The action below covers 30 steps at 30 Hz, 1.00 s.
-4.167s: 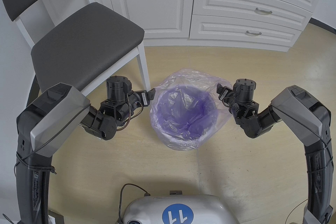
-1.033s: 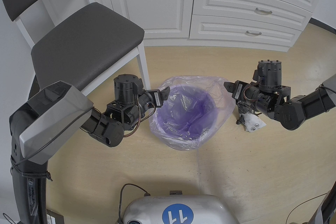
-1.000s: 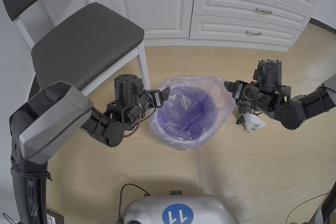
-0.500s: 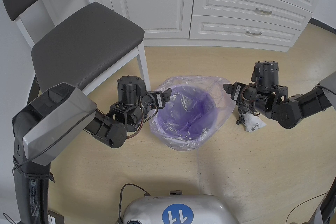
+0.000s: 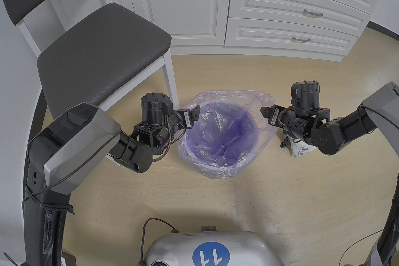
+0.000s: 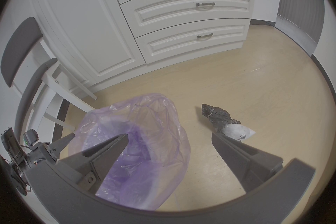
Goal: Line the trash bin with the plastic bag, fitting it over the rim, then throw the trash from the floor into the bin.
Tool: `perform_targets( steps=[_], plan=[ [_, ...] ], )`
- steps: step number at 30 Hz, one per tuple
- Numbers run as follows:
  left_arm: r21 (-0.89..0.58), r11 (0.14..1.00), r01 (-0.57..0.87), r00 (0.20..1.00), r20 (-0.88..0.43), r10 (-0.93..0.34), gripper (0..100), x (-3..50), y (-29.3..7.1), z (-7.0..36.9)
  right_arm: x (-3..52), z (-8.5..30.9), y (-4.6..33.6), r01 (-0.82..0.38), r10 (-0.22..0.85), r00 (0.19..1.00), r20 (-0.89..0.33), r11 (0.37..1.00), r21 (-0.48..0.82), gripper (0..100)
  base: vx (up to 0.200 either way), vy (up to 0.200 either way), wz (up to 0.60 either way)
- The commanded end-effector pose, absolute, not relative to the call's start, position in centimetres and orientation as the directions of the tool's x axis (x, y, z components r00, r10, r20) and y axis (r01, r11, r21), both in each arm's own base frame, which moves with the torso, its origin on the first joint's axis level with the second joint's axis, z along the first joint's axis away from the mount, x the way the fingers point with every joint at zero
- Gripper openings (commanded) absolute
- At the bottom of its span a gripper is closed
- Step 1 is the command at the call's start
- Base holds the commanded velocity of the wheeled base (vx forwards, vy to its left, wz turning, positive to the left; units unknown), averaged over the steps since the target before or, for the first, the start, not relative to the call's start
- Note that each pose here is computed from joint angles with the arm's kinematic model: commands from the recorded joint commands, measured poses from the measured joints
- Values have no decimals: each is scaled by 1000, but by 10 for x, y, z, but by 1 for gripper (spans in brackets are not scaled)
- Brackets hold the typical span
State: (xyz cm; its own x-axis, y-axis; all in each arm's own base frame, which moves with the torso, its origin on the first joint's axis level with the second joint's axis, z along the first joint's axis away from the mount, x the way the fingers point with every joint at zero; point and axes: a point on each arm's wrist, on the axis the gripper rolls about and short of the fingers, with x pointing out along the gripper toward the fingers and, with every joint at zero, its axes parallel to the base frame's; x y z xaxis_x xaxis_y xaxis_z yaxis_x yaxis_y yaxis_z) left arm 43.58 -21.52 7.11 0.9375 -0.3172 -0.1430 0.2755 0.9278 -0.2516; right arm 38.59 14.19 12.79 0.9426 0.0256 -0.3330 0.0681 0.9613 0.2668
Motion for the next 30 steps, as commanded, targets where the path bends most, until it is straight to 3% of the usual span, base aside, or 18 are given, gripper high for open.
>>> perform_targets(
  steps=[1,24,30],
  plan=[
    [-249,935,253,941,-163,-298,100,447,-210,53,395,112,141,88,10,932,-361,963,254,100,0,0,0],
    [-286,936,204,966,-96,-240,100,480,-191,52,428,84,130,135,-38,944,-328,951,280,100,0,0,0],
    [-307,929,205,967,-82,-240,100,483,-193,52,449,75,126,171,-59,949,-309,922,349,100,0,0,0]
  ],
)
